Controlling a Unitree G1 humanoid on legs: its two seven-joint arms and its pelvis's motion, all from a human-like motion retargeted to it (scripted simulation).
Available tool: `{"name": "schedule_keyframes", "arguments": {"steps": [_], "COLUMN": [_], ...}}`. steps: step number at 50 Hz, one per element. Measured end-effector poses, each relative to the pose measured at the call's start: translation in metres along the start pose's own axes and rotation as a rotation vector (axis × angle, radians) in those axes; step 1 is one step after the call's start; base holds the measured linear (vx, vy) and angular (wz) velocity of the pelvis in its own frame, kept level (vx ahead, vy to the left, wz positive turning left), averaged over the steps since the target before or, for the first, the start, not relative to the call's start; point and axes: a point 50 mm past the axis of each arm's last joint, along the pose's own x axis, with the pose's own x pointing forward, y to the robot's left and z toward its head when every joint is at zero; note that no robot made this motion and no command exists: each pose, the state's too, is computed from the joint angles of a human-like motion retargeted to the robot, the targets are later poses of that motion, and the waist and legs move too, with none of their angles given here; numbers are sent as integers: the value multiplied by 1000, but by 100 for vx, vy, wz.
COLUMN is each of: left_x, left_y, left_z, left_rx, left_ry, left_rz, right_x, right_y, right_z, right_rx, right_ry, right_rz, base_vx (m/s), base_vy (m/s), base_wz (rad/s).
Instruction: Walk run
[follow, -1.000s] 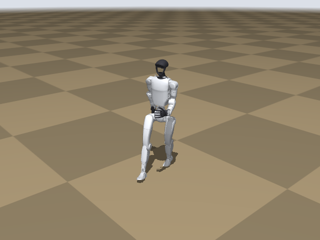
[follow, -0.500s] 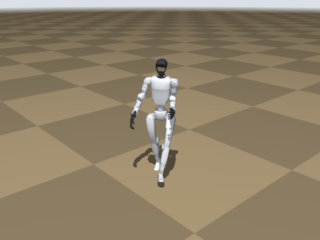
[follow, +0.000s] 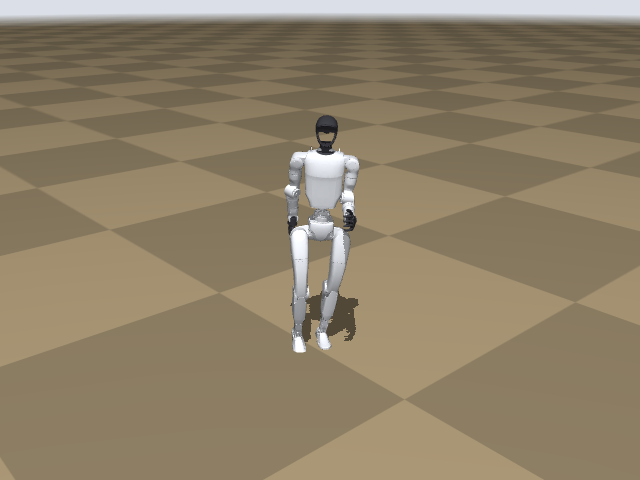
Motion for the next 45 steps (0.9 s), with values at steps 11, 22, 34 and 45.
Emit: {"name": "schedule_keyframes", "arguments": {"steps": [11, 22, 34, 45], "left_x": [12, -40, -56, -66], "left_y": [7, 0, 16, 17], "left_z": [8, -19, -19, -24], "left_rx": [29, -46, 25, 4], "left_ry": [-60, 138, 164, 210], "left_rz": [-47, 52, 103, 142], "right_x": [-10, 6, -60, -32], "right_y": [33, -49, -120, -105], "right_z": [-41, 81, 261, 211], "right_rx": [74, 195, 112, -1], "right_ry": [179, -178, -849, -675], "right_rz": [120, -92, -234, -267], "base_vx": [88, 95, 74, 106], "base_vy": [-40, -48, -32, -6], "base_wz": [56, 22, -84, -37]}}
